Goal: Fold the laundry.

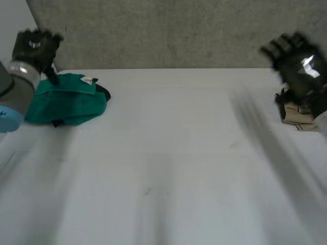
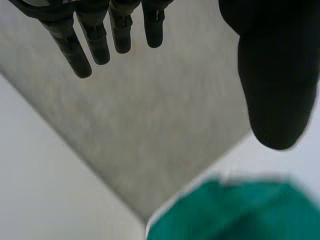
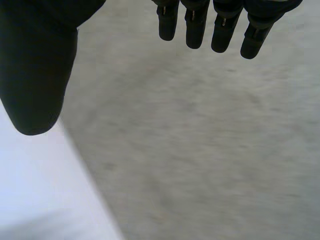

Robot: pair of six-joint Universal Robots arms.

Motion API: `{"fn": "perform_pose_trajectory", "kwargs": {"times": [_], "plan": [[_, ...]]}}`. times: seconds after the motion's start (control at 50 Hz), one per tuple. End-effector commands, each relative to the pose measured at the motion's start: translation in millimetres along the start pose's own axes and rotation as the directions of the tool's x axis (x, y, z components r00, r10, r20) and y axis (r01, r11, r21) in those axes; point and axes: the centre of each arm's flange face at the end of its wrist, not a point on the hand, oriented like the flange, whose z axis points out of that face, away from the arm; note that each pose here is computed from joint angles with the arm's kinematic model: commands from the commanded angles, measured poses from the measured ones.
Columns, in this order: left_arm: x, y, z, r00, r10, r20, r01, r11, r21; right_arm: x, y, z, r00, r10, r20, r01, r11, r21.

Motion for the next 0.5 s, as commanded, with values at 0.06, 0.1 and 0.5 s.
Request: {"fn": "perform_pose_trajectory", "kwargs": {"times": [0.06,0.1,0.5], "plan": [[-1.3,109.5,48.1,0.991,0.064,-0.118,-0.071,0.996,-0.051,-54.7,24.8,-33.0,0.986,0.078,0.149,-0.035,0.962,-0.270],[1.6,124.6,56.1,0.992,0.063,-0.111,-0.070,0.996,-0.060,-58.2,28.9,-37.1,0.984,0.083,0.158,-0.033,0.955,-0.296],[20.3,48.4,40.1,0.993,0.013,-0.120,-0.006,0.998,0.064,-59.1,36.8,-45.7,0.985,0.099,0.139,-0.045,0.936,-0.348]]}}
